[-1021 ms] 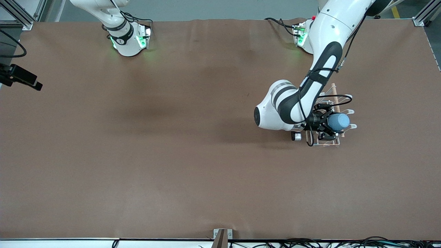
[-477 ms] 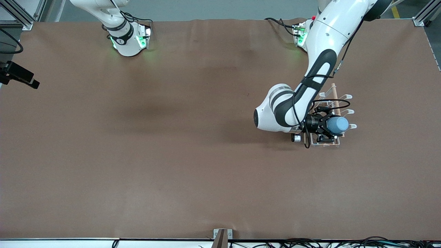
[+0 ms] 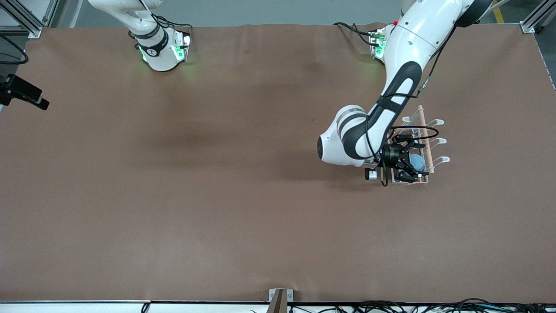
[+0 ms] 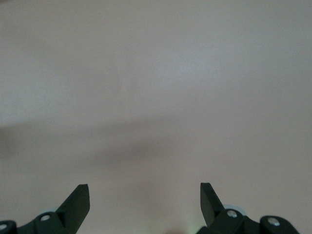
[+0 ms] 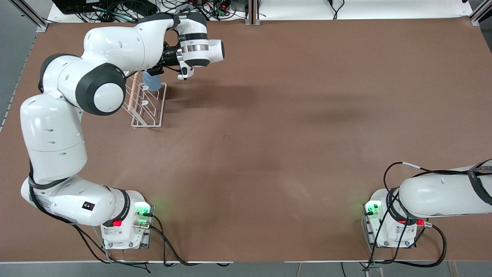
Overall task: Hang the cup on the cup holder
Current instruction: 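Lower the cup onto a holder hook with the left gripper, then open the left gripper and lift it away from the cup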
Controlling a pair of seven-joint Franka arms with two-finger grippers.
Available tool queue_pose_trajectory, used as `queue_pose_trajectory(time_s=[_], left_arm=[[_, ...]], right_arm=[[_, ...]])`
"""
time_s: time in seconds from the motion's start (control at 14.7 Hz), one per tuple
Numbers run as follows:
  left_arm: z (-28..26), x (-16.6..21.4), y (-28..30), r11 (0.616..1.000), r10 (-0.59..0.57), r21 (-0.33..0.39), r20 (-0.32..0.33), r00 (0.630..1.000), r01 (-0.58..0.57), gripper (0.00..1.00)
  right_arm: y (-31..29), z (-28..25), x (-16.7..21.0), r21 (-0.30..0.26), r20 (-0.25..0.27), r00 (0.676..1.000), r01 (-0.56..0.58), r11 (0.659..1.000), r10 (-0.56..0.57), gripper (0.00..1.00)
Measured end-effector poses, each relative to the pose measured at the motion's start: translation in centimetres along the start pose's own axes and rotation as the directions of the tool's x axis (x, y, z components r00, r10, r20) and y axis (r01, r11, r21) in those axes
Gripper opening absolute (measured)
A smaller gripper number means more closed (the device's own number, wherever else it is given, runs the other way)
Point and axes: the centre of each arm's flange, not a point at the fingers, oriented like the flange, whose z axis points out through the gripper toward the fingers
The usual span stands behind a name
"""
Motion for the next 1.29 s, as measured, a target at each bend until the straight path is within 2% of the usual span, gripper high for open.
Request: queue_pose_trajectory(time_s=[0.14, 0.27, 0.34, 0.41, 0.48, 0.54, 0.68, 0.82, 1.02, 1.16, 1.29], left_arm=[[-1.7, -3.1, -1.1, 0.997, -0.076, 0.015, -0.038, 0.996, 0.076, 1.0], [-4.5, -8.6, -2.4, 0.984, -0.172, 0.013, -0.126, 0.977, 0.175, 1.0], [-5.8, -11.7, -2.8, 0.973, -0.23, -0.027, -0.195, 0.954, 0.229, 1.0], [-6.7, -14.8, -3.1, 0.951, -0.309, -0.103, -0.273, 0.911, 0.292, 1.0], [-7.0, -17.9, -3.5, 0.913, -0.404, -0.206, -0.341, 0.849, 0.352, 1.0], [-6.7, -20.5, -4.0, 0.865, -0.494, -0.309, -0.384, 0.78, 0.396, 1.0], [-5.5, -23.9, -5.1, 0.761, -0.64, -0.452, -0.403, 0.654, 0.466, 1.0], [-5.5, -25.4, -5.9, 0.652, -0.753, -0.559, -0.398, 0.523, 0.513, 1.0], [-5.2, -28.0, -6.1, 0.467, -0.88, -0.753, -0.344, 0.328, 0.462, 1.0], [-3.3, -31.2, -6.2, 0.369, -0.926, -0.844, -0.298, 0.231, 0.39, 1.0], [-1.6, -34.2, -6.0, 0.318, -0.947, -0.883, -0.274, 0.17, 0.346, 1.0]], right_arm=[[0.0, 0.0, 0.0, -0.001, 0.001, 1.0, 0.004, 1.0, -0.004, 1.0], [0.0, 0.0, 0.0, -0.003, 0.003, 1.0, 0.006, 1.0, -0.006, 1.0], [0.0, 0.1, -0.1, -0.003, 0.006, 1.0, 0.007, 1.0, -0.006, 1.0], [0.0, 0.2, -0.1, -0.004, 0.009, 1.0, 0.007, 1.0, -0.007, 1.0], [0.0, 0.2, -0.1, -0.004, 0.011, 1.0, 0.007, 1.0, -0.007, 1.0], [0.0, 0.3, -0.1, -0.005, 0.012, 1.0, 0.007, 1.0, -0.007, 1.0], [-0.1, 0.3, -0.1, -0.005, 0.012, 1.0, 0.008, 1.0, -0.008, 1.0], [-0.1, 0.3, -0.1, -0.006, 0.012, 1.0, 0.008, 1.0, -0.008, 1.0], [-0.1, 0.4, -0.1, -0.006, 0.013, 1.0, 0.009, 1.0, -0.009, 1.0], [-0.1, 0.4, -0.1, -0.007, 0.013, 1.0, 0.009, 1.0, -0.009, 1.0], [-0.1, 0.4, -0.1, -0.007, 0.014, 1.0, 0.009, 1.0, -0.009, 1.0]])
